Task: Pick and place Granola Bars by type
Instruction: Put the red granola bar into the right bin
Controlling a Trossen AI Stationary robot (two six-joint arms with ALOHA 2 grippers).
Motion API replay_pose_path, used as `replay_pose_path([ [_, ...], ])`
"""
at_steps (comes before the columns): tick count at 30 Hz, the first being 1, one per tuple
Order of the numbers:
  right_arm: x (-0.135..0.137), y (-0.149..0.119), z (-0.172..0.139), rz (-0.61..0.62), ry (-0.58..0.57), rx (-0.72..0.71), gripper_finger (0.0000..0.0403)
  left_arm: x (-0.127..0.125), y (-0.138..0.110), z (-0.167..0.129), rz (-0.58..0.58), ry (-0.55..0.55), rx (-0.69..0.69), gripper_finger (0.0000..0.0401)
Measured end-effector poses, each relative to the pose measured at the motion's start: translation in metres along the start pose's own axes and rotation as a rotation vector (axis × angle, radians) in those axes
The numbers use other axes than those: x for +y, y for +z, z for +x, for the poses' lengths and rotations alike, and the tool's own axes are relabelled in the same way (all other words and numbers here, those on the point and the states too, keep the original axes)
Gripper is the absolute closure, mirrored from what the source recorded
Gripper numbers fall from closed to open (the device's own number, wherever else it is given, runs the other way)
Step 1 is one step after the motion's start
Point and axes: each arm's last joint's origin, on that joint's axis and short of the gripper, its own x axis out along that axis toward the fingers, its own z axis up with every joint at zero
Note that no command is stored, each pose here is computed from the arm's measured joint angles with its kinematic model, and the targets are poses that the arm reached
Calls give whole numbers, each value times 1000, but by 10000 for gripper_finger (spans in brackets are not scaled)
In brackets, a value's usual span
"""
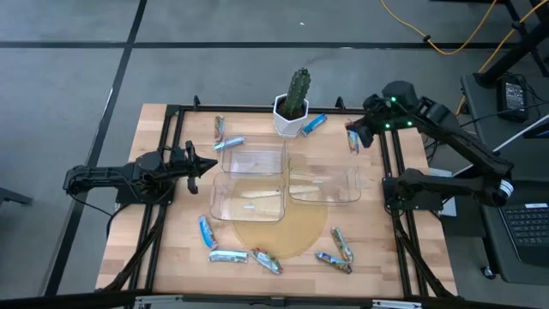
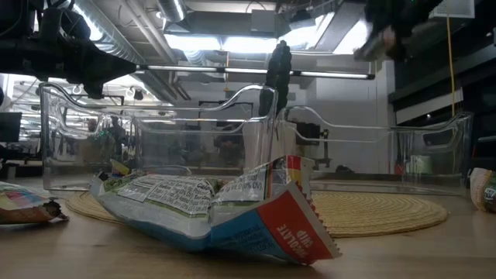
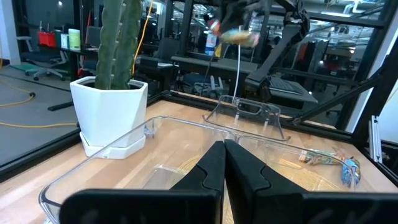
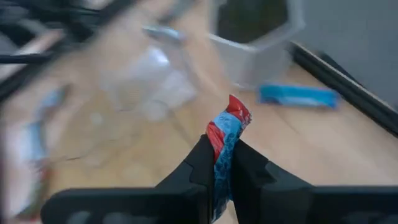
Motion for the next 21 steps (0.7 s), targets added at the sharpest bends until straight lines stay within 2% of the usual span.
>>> replay_pose_path([
  [7, 39, 37, -42, -151, 65, -169, 364, 0, 0, 0, 1, 3, -1, 400],
  [11, 54, 48, -57, -213, 97, -225, 365, 1, 0, 0, 0, 26, -5, 399],
  [15, 66, 51, -56, -254, 149, -216, 362, 1, 0, 0, 0, 36, -6, 399],
  [21, 82, 48, -35, -353, 205, -121, 366, 1, 0, 0, -1, 36, -6, 400],
])
